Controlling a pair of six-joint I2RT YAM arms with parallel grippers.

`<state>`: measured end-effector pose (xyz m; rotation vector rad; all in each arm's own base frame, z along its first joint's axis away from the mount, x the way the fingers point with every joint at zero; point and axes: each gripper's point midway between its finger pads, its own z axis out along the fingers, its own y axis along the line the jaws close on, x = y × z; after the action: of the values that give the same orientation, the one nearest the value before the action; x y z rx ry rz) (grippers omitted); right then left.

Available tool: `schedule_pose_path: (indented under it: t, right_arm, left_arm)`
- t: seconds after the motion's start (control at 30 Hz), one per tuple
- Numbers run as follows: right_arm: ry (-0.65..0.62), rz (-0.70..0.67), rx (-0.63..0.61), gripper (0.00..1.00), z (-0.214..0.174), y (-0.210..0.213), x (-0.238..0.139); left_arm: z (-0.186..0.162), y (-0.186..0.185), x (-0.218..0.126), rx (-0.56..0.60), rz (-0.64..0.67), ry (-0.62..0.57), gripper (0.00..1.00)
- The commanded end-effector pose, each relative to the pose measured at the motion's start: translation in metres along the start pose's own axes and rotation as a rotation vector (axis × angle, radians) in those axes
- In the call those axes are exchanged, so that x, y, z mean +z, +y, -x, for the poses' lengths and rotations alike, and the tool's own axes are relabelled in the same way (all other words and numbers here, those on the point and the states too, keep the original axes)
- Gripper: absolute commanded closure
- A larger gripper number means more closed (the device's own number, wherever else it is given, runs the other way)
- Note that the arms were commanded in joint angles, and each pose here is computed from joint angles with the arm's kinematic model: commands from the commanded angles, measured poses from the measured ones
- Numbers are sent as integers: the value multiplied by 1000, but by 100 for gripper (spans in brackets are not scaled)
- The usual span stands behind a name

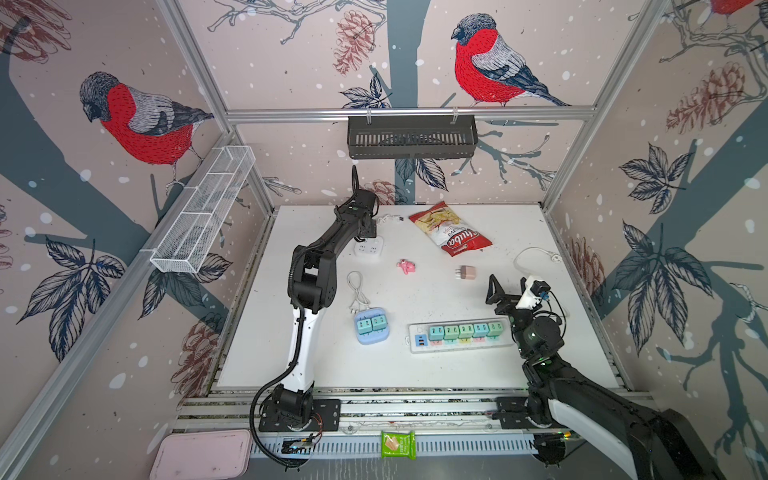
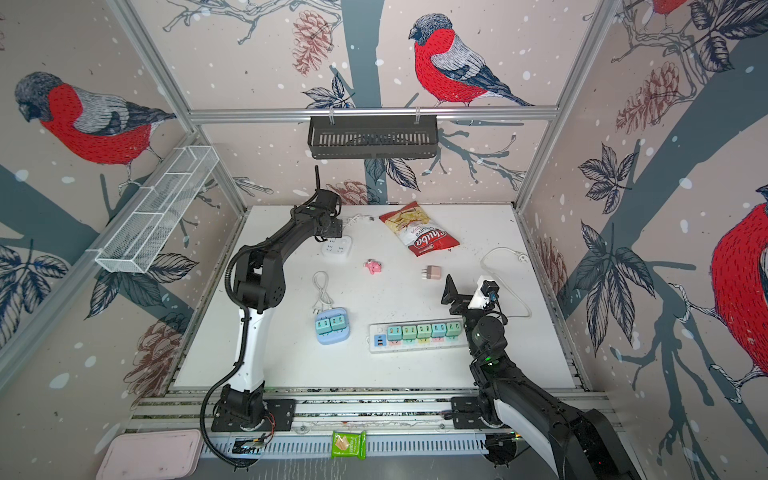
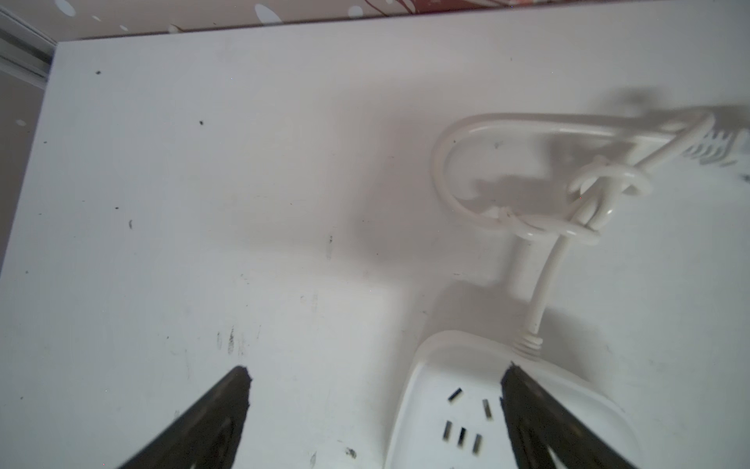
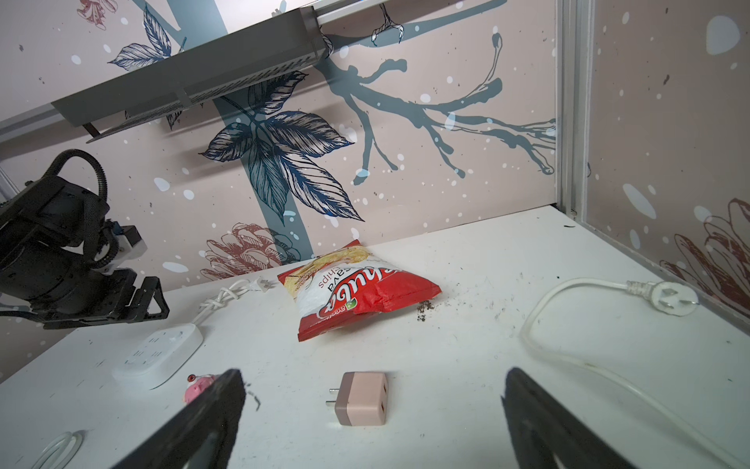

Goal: Insert the plug

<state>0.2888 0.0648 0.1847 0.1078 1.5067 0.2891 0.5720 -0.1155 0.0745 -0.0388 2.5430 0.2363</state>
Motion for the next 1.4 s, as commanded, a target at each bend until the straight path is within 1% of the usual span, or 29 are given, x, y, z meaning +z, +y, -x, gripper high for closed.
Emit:
schedule_pose_path:
  t: [0.0, 0.3, 0.47, 0.63, 0.77, 0.9, 1.03, 1.13, 1.27, 1.37]
  right_arm:
    - [-14, -2, 4, 0, 3, 0, 0]
    - [-14, 0, 4, 0, 3, 0, 0]
    - [-14, 1, 4, 0, 3, 1, 0]
    - [-14, 1, 4, 0, 3, 1, 0]
    - [-14, 1, 3, 0, 4, 1, 0]
    - [-12, 1, 2, 0, 3, 1, 0]
    - [-12, 0, 3, 0, 3, 0, 0]
    - [-14, 1, 4, 0, 3, 0, 0]
    - [-15, 3, 3, 0, 4, 1, 0]
    - [-16, 3, 4, 0, 4, 1, 0]
  left_arm:
    - [-15, -8, 7, 24, -37, 57, 4]
    - [-29, -28, 17, 34, -138, 109, 4]
    - [-31, -38, 20, 21, -191, 115, 4]
    - [-32, -38, 32, 11, -199, 138, 4]
    - [-38, -34, 38, 12, -180, 164, 6]
    - [-42, -27, 29, -35, -158, 171, 8]
    - [-49, -6, 13, -144, -70, 138, 8]
    - [-53, -8, -5, -205, -100, 89, 3]
    - [-59, -28, -26, -216, -181, 59, 3]
    - [-65, -39, -38, -233, -209, 52, 3]
